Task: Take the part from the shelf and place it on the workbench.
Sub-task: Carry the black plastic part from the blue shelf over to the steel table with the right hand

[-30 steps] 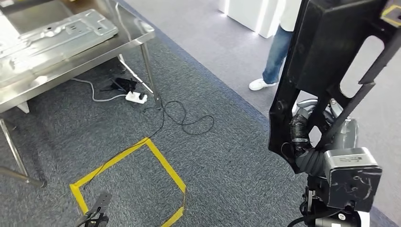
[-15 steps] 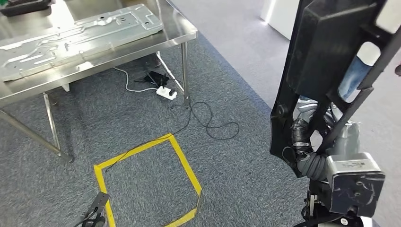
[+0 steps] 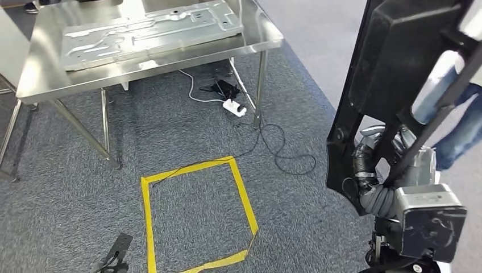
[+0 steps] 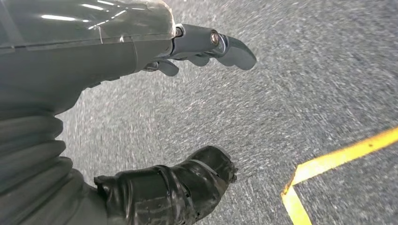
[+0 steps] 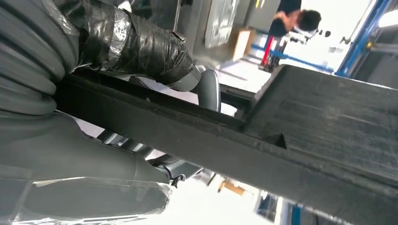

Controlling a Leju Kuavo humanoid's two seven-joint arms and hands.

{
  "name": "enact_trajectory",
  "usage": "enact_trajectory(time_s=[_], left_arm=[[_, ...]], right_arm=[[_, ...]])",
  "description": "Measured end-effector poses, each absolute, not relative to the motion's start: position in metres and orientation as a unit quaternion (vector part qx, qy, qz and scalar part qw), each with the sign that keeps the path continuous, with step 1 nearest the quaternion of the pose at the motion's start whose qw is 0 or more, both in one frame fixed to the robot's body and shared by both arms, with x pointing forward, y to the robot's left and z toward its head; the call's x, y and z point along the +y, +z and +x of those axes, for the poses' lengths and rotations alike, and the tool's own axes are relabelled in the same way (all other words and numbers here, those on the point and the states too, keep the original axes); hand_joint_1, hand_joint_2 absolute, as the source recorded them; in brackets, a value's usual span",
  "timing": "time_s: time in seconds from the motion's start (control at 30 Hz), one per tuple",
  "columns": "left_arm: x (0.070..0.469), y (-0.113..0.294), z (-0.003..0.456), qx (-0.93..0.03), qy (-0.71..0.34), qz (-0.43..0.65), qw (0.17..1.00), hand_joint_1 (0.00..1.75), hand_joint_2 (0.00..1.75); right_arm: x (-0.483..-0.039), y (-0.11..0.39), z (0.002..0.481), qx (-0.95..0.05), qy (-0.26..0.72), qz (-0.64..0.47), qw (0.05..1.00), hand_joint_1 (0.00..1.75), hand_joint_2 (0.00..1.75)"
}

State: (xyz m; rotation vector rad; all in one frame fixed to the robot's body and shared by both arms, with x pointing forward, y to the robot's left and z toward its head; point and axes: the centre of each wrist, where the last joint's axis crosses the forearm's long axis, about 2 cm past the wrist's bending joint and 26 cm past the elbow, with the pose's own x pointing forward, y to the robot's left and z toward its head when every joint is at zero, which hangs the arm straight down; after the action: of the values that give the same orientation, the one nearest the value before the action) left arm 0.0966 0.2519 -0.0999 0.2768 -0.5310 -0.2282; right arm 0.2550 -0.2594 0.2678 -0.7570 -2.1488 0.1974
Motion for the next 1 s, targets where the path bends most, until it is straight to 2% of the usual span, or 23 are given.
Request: enact_trajectory(time_s=[0.73, 1.0], left_arm=[[0.252, -0.100, 0.095, -0.272, -0.114, 0.132, 0.946, 0.00, 1.75], [0.255, -0.100, 0.096, -0.281, -0.116, 0.135, 0.943, 0.00, 1.75]], right_arm=[[-0.269, 0.269, 0.251, -0.852, 0.075, -0.313, 0.414, 1.75, 1.75], [-0.283, 0.268, 0.256, -0.824, 0.047, -0.275, 0.493, 1.75, 1.75]])
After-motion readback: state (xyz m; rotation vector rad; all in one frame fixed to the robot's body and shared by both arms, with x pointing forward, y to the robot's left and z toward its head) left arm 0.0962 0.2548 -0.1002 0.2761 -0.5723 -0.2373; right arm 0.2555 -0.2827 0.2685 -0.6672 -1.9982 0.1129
